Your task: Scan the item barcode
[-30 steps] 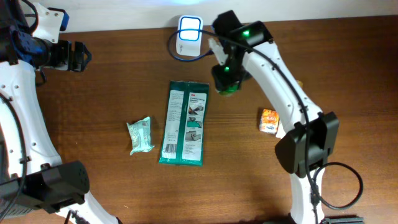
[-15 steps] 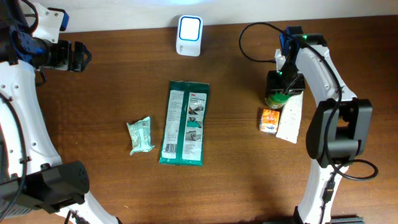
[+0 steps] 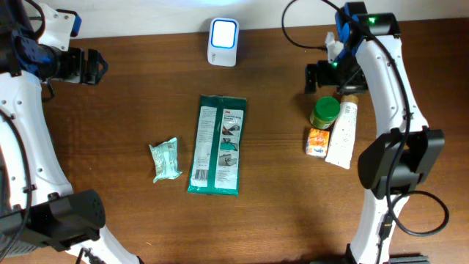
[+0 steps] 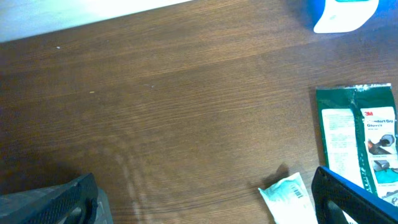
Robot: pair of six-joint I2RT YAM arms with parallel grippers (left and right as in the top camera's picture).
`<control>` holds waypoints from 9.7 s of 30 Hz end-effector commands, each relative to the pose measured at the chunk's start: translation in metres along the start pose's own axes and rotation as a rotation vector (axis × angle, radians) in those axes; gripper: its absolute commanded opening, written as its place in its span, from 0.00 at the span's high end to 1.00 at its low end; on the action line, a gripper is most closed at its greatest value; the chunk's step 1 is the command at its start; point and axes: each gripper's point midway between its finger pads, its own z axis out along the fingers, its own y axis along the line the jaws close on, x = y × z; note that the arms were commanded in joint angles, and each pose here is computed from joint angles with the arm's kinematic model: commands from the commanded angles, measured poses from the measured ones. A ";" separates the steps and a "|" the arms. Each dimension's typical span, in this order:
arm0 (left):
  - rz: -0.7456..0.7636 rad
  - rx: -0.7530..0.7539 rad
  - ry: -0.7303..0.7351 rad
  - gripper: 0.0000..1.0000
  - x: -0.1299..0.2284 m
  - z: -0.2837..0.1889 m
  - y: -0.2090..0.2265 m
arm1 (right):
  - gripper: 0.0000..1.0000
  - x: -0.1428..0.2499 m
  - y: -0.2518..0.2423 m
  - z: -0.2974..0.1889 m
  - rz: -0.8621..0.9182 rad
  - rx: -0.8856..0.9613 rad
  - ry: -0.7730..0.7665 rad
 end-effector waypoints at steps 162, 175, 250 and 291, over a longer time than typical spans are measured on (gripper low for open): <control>-0.508 0.269 0.463 1.00 0.200 0.211 -0.196 | 0.96 0.133 0.305 0.177 -0.143 -0.872 0.173; -0.377 0.225 0.114 0.91 0.072 0.089 -0.132 | 0.96 0.062 0.211 -0.009 -0.193 -0.916 -0.234; -0.241 -0.211 0.183 0.01 0.098 0.087 -0.057 | 0.96 -0.123 0.253 -0.118 -0.893 0.138 -0.927; -0.246 -0.204 0.178 0.01 0.097 0.087 -0.058 | 0.14 0.027 0.150 -0.002 -0.163 -0.343 0.089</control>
